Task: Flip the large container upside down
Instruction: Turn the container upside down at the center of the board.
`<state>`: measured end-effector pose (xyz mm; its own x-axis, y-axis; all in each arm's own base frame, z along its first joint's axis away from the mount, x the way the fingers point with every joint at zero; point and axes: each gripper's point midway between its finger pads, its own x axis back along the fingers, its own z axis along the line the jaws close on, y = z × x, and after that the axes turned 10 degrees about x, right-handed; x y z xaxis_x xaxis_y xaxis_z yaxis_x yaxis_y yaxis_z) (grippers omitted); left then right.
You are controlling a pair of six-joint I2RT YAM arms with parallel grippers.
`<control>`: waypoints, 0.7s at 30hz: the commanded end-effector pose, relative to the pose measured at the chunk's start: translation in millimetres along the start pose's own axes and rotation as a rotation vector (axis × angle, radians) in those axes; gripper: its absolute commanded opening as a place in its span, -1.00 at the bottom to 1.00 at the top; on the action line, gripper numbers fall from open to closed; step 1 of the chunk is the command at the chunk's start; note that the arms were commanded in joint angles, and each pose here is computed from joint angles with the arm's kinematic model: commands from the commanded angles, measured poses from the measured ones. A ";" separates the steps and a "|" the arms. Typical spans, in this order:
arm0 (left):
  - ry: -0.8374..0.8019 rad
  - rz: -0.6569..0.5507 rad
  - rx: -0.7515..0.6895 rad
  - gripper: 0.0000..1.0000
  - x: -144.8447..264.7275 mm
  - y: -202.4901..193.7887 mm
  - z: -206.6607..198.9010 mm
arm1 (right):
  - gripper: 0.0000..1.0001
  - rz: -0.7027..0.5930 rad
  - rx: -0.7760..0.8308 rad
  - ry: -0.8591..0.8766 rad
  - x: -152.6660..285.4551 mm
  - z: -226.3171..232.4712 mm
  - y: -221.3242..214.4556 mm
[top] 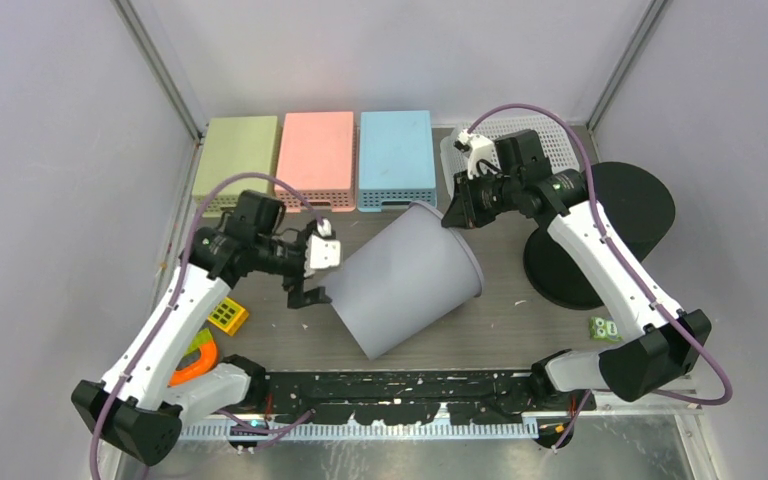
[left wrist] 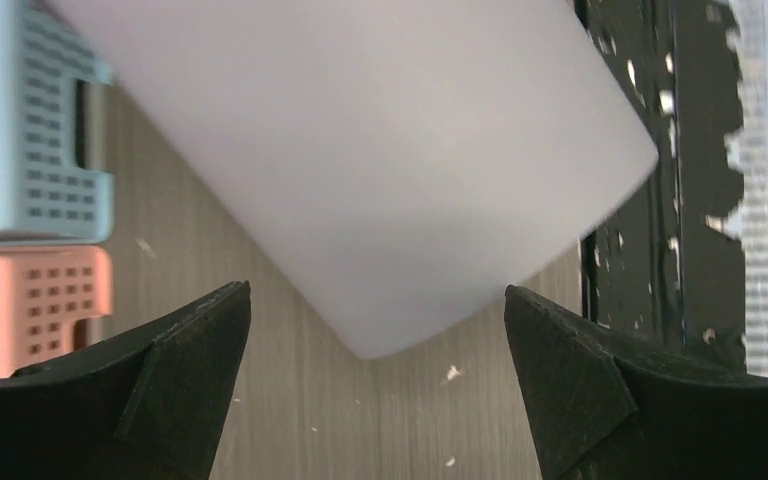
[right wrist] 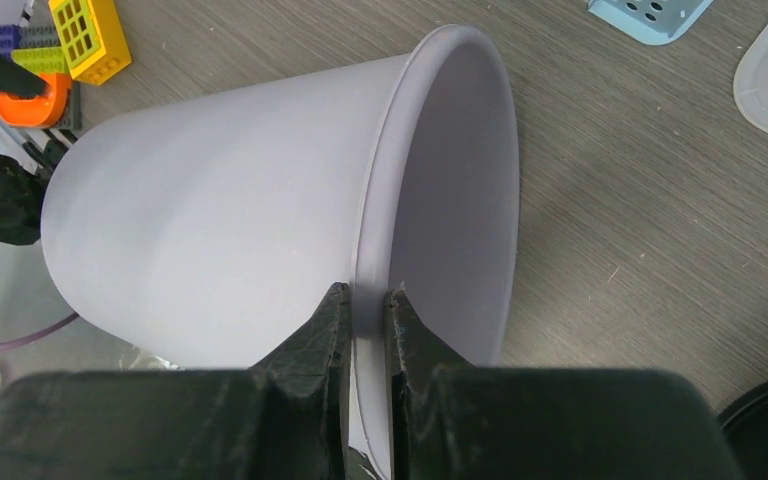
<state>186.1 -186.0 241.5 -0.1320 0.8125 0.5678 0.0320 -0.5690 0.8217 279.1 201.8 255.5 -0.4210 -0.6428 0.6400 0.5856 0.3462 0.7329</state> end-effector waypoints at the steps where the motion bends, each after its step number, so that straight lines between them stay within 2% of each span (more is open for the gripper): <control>1: -0.068 0.162 -0.131 0.99 -17.0 -60.2 -15.6 | -0.98 -0.063 0.012 0.000 6.4 2.4 21.8; 4: -0.034 0.180 -0.168 0.99 -29.0 -72.5 -7.2 | -0.98 -0.053 0.004 0.006 3.0 1.7 21.1; 7: 0.008 0.147 -0.176 0.99 -39.6 -65.7 2.5 | -0.98 -0.036 0.000 0.010 0.4 0.8 18.8; 14: 0.105 0.026 -0.061 0.99 -45.7 -23.5 23.0 | -0.98 0.012 -0.023 0.039 -8.7 -0.6 9.6; 21: 0.075 -0.086 0.064 0.99 -33.7 24.8 18.3 | -0.98 0.048 -0.076 0.096 -15.4 -0.3 2.3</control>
<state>194.9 -192.9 176.4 -0.1677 0.7281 0.6647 0.1102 -0.6562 0.7465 303.7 199.6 252.9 -0.4334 -0.6354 0.6391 0.5983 0.3275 0.7313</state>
